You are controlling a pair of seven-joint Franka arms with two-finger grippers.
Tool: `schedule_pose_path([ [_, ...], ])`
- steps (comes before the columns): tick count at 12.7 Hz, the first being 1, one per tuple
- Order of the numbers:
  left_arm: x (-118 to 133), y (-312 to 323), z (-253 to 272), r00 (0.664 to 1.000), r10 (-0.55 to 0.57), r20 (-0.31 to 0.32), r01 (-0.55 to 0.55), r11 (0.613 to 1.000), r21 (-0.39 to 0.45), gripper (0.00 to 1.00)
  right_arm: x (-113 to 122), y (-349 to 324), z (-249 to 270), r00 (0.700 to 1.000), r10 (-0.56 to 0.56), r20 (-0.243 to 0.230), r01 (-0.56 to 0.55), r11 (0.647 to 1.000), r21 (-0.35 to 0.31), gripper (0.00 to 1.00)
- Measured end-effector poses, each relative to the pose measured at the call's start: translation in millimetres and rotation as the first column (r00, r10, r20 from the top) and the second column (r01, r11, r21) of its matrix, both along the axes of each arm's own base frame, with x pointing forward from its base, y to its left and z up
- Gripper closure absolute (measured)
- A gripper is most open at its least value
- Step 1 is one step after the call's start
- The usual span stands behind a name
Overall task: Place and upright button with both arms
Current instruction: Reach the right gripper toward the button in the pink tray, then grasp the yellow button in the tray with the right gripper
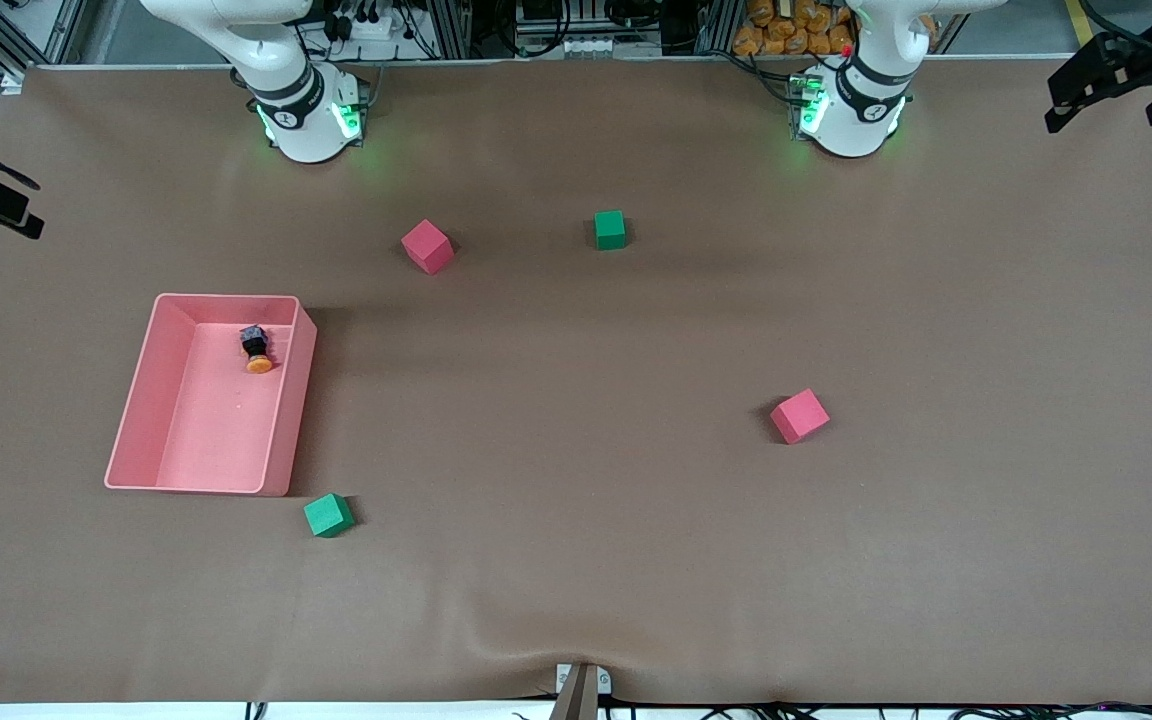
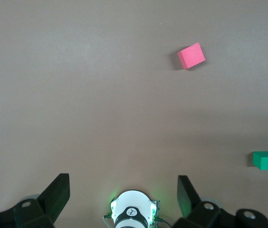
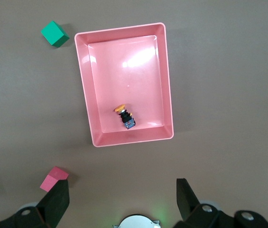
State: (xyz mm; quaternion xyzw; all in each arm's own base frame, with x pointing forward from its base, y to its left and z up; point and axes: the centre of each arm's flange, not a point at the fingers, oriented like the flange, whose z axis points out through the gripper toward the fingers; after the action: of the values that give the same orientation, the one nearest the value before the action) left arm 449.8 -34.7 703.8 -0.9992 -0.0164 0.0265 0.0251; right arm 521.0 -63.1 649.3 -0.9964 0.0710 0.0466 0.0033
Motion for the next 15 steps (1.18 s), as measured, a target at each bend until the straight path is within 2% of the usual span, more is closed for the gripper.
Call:
schedule_pose_path([
  [5,6.7,3.6,1.3,1.0,0.006,-0.002,-0.006,1.0,-0.003,0.0,2.0,4.0,-3.8,1.0,0.008,-0.008,-0.008,1.0,0.0,0.0],
  [7,8.7,1.8,0.2,1.0,0.003,-0.001,-0.003,1.0,-0.003,0.0,11.1,5.0,-24.3,0.999,0.01,-0.05,-0.01,1.0,0.002,0.0],
  [10,25.1,5.1,-15.2,1.0,0.009,-0.017,-0.009,1.0,-0.005,0.0,38.1,9.8,-86.1,0.99,0.022,-0.139,-0.021,1.0,0.003,0.0],
  [12,28.7,5.6,-17.9,1.0,0.01,-0.021,-0.01,1.0,-0.006,0.0,48.7,8.7,-136.9,0.985,0.05,-0.163,-0.049,0.999,0.01,0.0],
  [15,16.3,3.4,-11.0,0.998,0.028,-0.054,-0.028,1.0,0.0,0.0,44.9,8.0,-204.5,0.976,0.141,-0.168,-0.137,0.99,0.034,0.0],
])
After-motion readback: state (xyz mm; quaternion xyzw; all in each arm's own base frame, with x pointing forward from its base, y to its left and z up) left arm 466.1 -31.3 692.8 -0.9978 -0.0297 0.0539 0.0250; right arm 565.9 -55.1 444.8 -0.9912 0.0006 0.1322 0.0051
